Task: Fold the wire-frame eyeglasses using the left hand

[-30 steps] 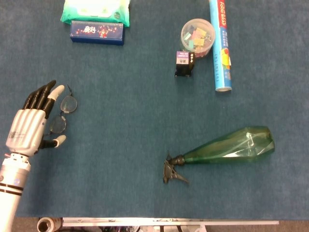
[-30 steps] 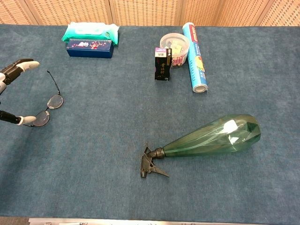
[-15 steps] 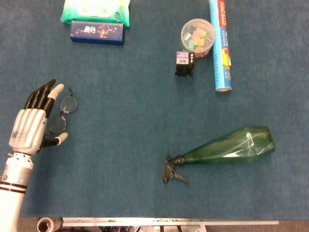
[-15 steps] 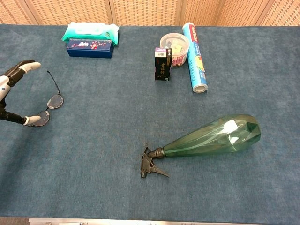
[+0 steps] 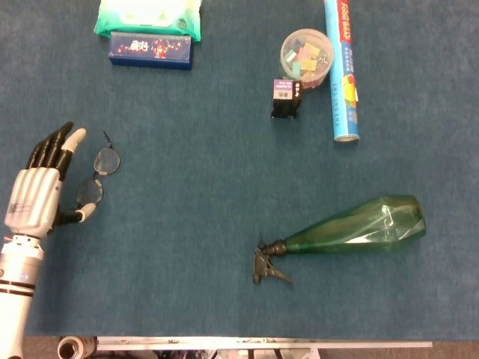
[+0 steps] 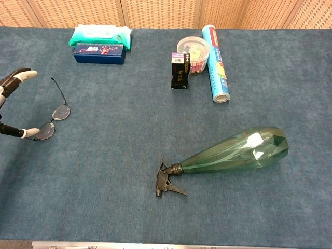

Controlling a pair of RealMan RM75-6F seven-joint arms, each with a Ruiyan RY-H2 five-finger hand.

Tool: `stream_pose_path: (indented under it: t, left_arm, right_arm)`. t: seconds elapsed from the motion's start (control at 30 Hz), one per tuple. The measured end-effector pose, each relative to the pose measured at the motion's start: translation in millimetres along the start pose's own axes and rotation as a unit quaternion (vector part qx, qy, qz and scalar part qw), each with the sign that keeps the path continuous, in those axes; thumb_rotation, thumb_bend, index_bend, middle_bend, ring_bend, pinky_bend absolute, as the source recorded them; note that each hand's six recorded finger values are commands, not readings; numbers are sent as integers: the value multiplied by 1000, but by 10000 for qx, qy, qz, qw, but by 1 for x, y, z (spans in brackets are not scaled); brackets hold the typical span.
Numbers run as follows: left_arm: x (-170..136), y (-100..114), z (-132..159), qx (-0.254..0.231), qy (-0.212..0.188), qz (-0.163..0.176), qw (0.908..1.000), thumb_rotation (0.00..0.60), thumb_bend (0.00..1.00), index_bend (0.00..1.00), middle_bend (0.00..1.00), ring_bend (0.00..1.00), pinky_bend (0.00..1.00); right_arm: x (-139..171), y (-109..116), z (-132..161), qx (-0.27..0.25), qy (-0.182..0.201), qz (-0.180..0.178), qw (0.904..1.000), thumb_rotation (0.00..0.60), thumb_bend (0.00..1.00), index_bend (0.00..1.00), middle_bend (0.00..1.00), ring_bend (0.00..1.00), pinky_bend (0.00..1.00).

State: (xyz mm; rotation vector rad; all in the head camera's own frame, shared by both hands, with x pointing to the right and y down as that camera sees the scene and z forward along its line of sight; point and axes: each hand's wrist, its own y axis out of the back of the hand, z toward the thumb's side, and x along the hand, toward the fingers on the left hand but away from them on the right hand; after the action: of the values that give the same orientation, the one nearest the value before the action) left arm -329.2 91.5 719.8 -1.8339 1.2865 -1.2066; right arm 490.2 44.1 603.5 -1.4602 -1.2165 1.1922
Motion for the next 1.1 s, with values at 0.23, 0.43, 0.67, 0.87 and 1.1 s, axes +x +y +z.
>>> stream_pose_path:
  t: [0.23,0.43,0.67,0.87,1.1]
  left_arm:
    - [4,4,-17,30,76,61,9999,600,0,0,0,0,76]
    - [8,10,-25,185,20,188,9997,600,0,0,0,0,76]
    - [12,17,-30,334,-45,328,9989,600,0,0,0,0,76]
    - [17,21,-36,440,-108,432,9980,600,0,0,0,0,76]
    - [23,25,-39,535,-185,496,9972,600,0,0,0,0,76]
  right_arm:
    - [0,0,1,8,5,2,10000,600,15,52,231,215,511]
    - [0,0,1,10,11,-2,10000,600,14,52,231,214,511]
    - [0,0,2,12,14,-1,10000,600,15,52,231,215,511]
    - [0,0,2,18,9,1,10000,600,15,52,231,215,511]
    - [0,-1,2,19,11,2,10000,600,14,52,231,215,511]
